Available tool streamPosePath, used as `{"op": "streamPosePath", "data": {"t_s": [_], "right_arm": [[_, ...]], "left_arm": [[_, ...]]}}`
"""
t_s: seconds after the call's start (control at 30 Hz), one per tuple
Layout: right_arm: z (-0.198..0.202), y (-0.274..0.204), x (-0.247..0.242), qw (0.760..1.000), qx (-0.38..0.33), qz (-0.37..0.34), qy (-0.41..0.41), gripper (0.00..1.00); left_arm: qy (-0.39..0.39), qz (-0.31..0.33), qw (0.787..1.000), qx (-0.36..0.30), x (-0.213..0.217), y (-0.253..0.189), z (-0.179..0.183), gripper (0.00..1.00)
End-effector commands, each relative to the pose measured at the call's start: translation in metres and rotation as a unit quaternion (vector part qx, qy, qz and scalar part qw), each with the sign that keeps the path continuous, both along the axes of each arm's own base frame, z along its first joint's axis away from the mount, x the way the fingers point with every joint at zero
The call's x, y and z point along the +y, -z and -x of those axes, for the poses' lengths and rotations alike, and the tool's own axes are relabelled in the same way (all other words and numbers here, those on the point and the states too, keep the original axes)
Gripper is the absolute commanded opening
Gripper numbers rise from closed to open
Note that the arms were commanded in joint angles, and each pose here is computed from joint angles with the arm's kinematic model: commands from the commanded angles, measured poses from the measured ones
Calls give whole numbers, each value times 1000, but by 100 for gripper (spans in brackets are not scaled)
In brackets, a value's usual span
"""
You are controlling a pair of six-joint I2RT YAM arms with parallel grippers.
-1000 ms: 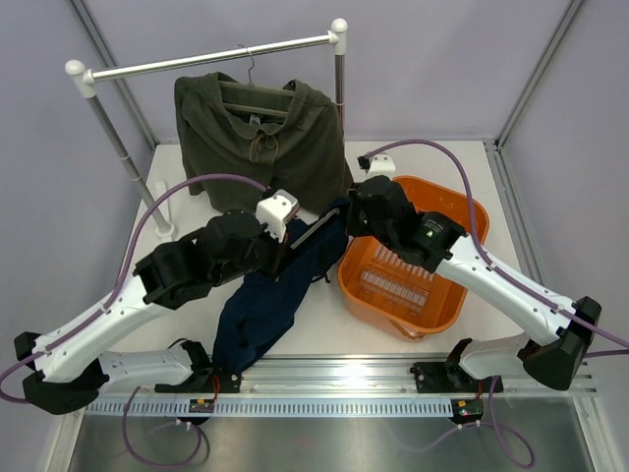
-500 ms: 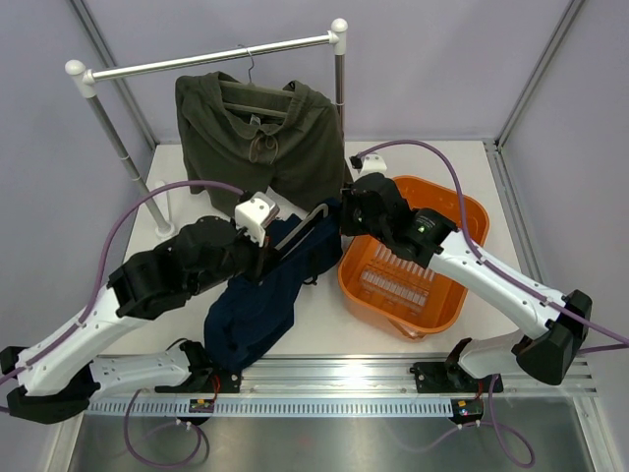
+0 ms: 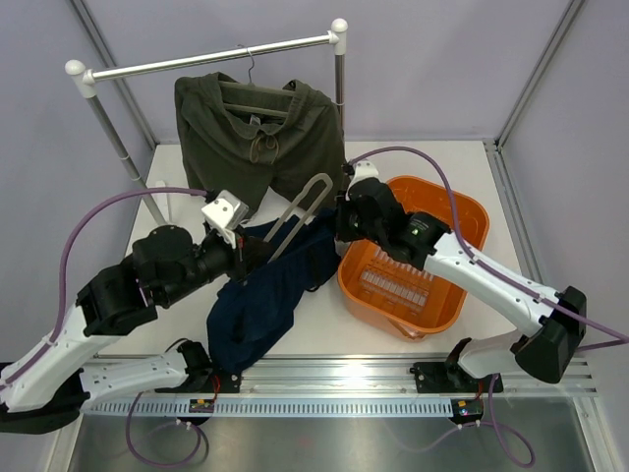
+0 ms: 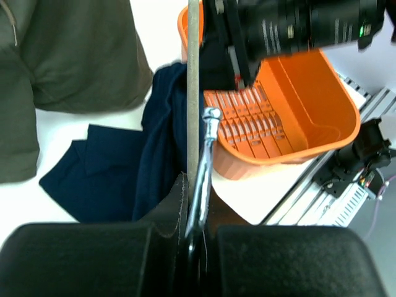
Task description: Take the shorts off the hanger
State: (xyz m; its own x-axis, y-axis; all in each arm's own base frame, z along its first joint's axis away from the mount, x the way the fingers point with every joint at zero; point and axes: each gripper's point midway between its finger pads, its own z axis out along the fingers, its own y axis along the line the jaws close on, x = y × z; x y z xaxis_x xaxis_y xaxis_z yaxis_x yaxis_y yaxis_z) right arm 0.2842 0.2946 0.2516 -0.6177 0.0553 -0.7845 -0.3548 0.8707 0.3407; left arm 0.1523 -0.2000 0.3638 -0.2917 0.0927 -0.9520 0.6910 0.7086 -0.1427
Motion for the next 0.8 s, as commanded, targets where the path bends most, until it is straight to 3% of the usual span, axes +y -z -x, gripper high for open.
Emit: {"op": "streamPosePath", "data": {"t_s": [0.0,0.43,0.53,0.77], "right_arm": [[15,-12,17,999,-30,-2,-21,0],[177,-55,106,980,-63,-57,-182,0],[202,-63,119,974,-71,-58,-207,0],[239,-68,136,966,-91,-30,-241,0]], "left_arm": [[-13,52,998,-41,-10,-28,-11,0],[-180,87,976,-83,-6,-57,-72,0],[-230,95,964,-90,7,-73,-82,0],[-259,163,943,-127,23,-105,-83,0]]}}
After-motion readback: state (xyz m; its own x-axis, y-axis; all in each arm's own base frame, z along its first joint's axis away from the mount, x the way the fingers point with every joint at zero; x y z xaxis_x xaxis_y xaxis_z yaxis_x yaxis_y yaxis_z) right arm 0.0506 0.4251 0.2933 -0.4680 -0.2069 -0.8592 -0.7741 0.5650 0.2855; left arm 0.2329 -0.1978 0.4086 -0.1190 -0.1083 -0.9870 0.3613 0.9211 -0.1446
